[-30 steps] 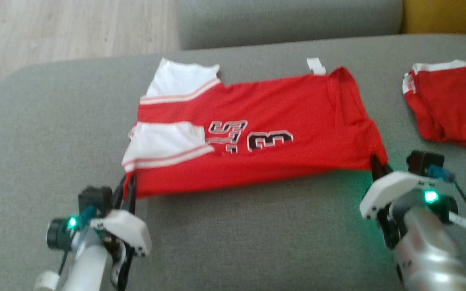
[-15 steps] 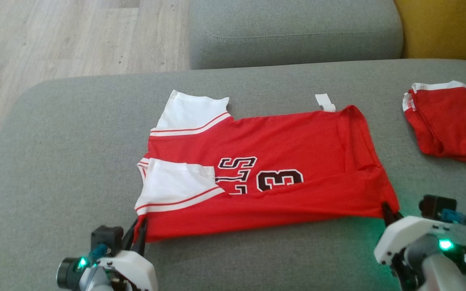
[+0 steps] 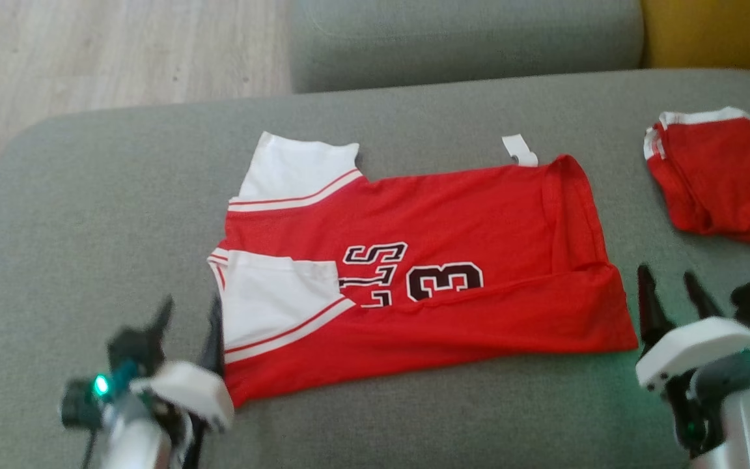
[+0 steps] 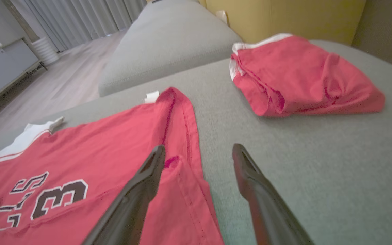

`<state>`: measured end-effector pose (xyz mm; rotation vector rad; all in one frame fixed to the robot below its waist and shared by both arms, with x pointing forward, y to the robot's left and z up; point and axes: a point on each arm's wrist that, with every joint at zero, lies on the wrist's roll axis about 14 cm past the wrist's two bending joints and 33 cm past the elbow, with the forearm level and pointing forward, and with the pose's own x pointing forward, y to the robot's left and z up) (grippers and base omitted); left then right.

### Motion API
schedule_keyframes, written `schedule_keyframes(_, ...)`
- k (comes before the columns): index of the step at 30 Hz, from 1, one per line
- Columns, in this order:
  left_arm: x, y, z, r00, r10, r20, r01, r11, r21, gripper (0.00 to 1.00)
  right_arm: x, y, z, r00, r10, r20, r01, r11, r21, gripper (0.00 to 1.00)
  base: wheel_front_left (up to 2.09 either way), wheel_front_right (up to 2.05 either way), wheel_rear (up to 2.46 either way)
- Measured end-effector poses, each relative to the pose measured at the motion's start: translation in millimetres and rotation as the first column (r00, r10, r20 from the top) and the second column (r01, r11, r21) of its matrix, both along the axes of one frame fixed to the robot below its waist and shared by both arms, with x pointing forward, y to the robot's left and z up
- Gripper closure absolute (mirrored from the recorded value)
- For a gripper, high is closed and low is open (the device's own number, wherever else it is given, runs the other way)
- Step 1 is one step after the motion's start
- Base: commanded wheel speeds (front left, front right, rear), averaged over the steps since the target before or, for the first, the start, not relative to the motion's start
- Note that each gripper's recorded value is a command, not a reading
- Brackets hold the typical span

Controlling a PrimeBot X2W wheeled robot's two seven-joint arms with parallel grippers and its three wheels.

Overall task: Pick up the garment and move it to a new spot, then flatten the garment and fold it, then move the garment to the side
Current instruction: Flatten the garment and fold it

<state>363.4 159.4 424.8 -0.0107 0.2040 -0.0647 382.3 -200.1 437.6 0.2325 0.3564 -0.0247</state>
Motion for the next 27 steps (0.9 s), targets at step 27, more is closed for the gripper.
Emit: schedule_keyframes(27, 215.4, -29.2, -0.1, 0.878, -0.344, -0.334, 0.41, 0.9, 0.151, 0.0, 131.6, 18.8, 75.7, 0.967, 0.135, 0.216, -0.101, 0.982, -0.16, 0.0, 0.0, 0.0, 0.0)
